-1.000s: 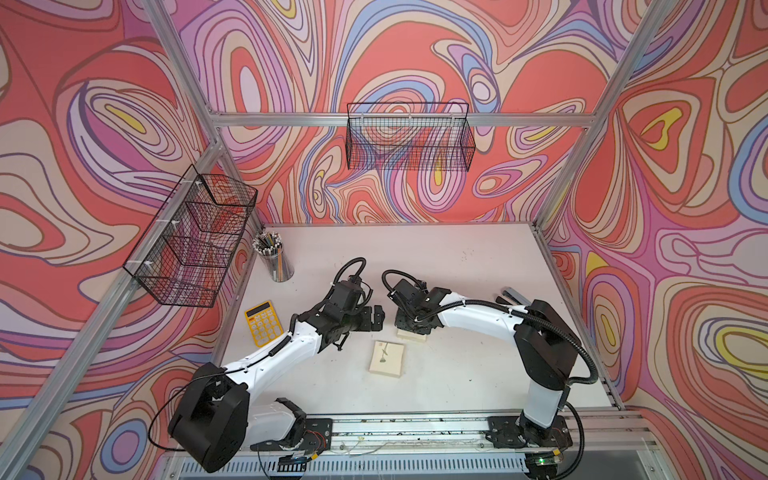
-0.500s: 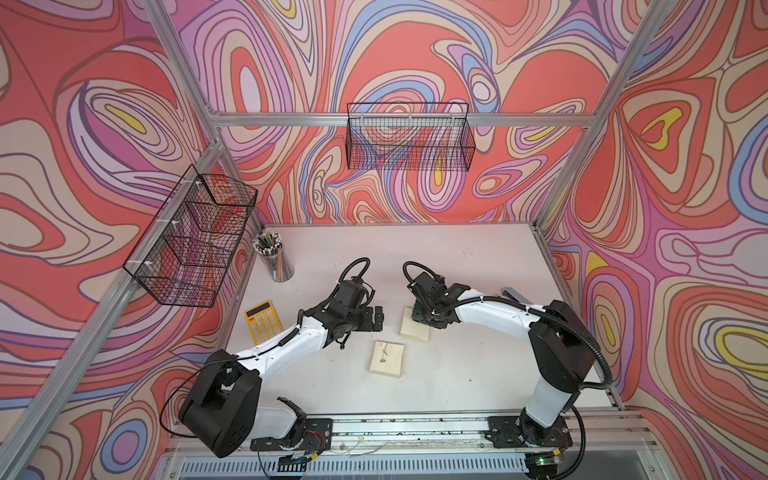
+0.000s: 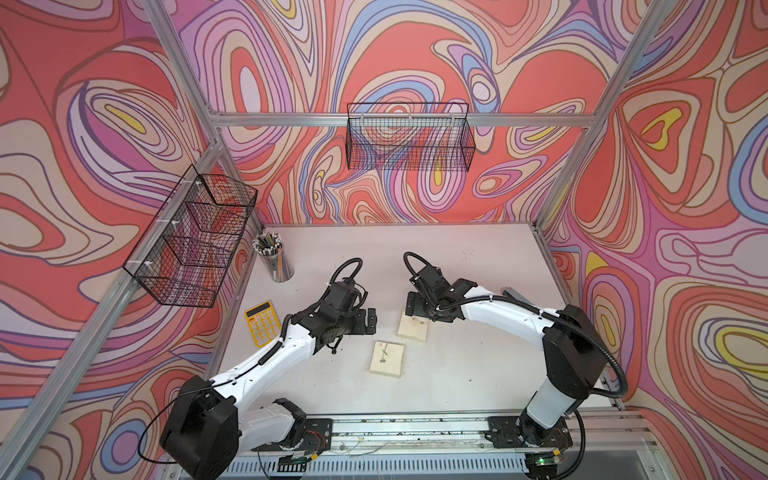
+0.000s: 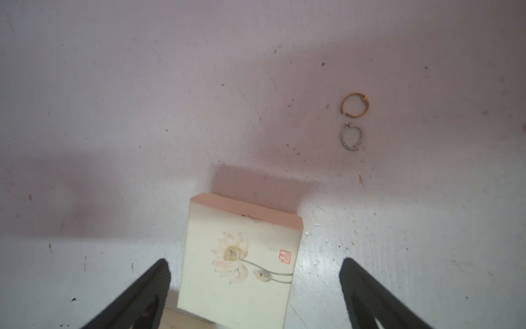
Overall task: Take the rings out of the lift-off lid box
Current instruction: Close the lid on the jewelry box, then pick up the jewelry box from the center of the board.
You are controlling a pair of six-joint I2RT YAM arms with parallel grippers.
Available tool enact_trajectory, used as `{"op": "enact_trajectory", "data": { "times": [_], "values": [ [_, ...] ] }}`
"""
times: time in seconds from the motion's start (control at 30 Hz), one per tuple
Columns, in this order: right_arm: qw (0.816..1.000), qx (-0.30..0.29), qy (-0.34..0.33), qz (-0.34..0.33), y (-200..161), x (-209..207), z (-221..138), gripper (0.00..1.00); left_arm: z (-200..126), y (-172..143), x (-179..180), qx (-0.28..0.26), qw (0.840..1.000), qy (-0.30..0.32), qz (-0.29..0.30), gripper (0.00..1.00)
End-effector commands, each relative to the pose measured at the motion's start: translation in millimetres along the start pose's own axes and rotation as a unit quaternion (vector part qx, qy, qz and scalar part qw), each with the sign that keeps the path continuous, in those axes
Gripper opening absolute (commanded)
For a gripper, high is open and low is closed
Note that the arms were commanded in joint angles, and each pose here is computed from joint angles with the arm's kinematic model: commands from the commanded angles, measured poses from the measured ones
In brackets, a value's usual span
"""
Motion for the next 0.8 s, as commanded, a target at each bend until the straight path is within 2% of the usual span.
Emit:
{"op": "enact_trajectory", "data": {
  "times": [0.0,0.13,0.53,0.77],
  "values": [
    [1.0,-0.014,0.015,-0.021,1,-1,-7,0.99,-12,-16,1,0.033,0.999,0.025,0.001,1.0],
    [0.999,-0.016,0.022,-0.017,-1,-13,-11,0.98,-11,-33,-15,0.057,0.998,0.032,0.022,1.0],
    [0.999,-0.036,0.017,0.001,-8,-43,-28,0.98,12,-71,-57,0.114,0.993,0.02,0.033,1.0],
    [0.999,-0.036,0.016,0.006,-16,-52,-29,0.98,22,-79,-66,0.12,0.992,0.025,0.036,1.0]
  ]
}}
Point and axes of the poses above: each gripper's point midway between its finger pads, its own z axis out along the fingers, its own x axis along the line the jaws close on, y = z × x, the point moved 3 cm from there along -z, back along the fingers, and after that the axes turned 3 degrees about z, right-handed, at the moved point
